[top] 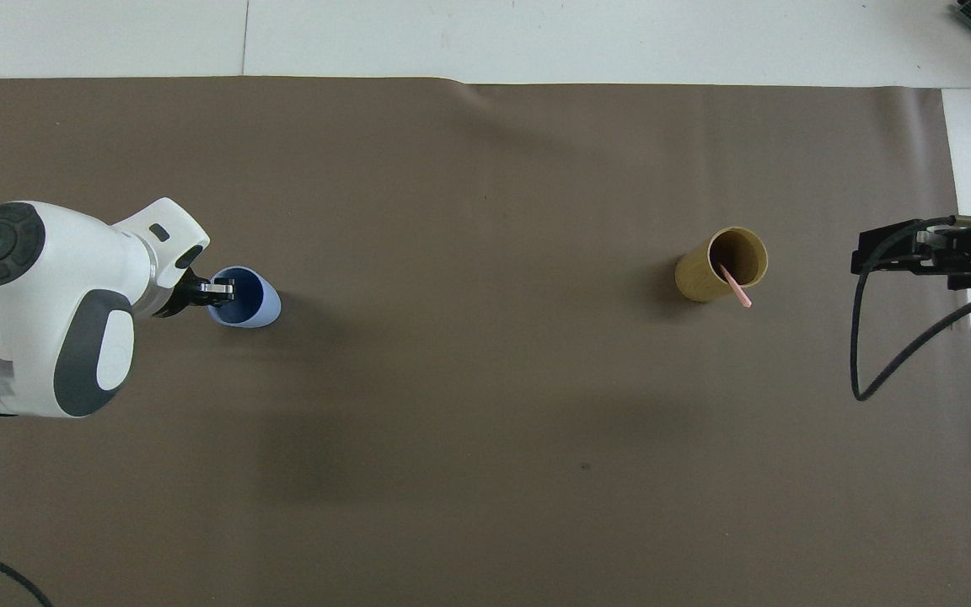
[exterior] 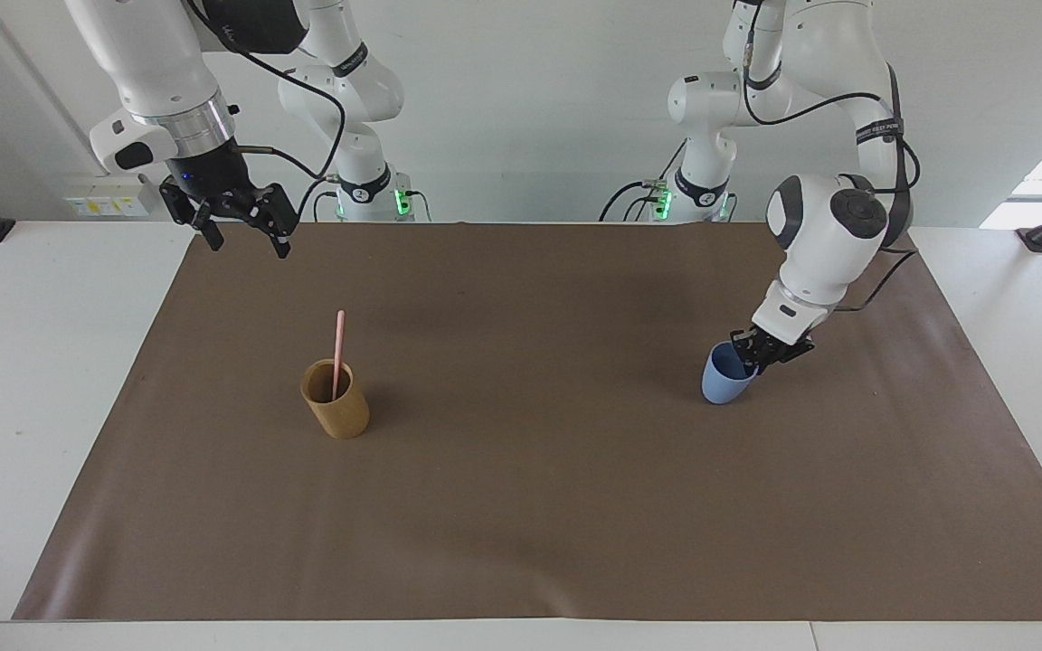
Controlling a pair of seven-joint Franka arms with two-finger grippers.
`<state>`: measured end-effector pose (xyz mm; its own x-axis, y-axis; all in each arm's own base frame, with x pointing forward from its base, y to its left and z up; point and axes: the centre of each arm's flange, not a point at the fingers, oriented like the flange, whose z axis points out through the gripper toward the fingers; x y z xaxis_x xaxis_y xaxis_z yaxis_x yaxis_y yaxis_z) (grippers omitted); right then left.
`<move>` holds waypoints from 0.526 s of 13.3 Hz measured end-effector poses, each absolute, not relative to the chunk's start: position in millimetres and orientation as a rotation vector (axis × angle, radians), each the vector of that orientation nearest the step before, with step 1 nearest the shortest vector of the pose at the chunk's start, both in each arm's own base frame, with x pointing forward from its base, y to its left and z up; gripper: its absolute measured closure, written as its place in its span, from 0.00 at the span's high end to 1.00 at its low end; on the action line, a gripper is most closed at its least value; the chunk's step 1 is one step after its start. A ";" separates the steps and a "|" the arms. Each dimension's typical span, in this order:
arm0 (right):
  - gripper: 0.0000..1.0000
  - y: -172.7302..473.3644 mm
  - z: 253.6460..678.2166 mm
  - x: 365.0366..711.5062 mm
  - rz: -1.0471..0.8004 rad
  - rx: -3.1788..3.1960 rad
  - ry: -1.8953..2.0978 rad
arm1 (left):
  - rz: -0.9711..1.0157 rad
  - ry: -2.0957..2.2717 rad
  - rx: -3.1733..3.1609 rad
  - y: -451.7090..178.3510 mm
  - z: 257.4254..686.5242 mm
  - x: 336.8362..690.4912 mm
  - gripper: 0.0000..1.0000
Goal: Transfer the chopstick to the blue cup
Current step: 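Reach the left gripper to the light blue cup and grasp it, then slide the blue cup toward the table center with the left gripper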
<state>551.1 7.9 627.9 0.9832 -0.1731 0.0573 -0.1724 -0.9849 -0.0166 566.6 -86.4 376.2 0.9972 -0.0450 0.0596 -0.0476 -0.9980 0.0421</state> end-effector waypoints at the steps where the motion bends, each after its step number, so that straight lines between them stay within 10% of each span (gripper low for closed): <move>1: 1.00 7.9 627.9 551.1 -0.092 -3.117 0.271 | 0.106 -0.041 3.093 -89.2 382.1 569.6 0.04; 7: 1.00 7.9 627.9 551.1 -0.092 -3.117 0.271 | 0.204 0.146 3.038 -187.9 469.7 581.4 0.04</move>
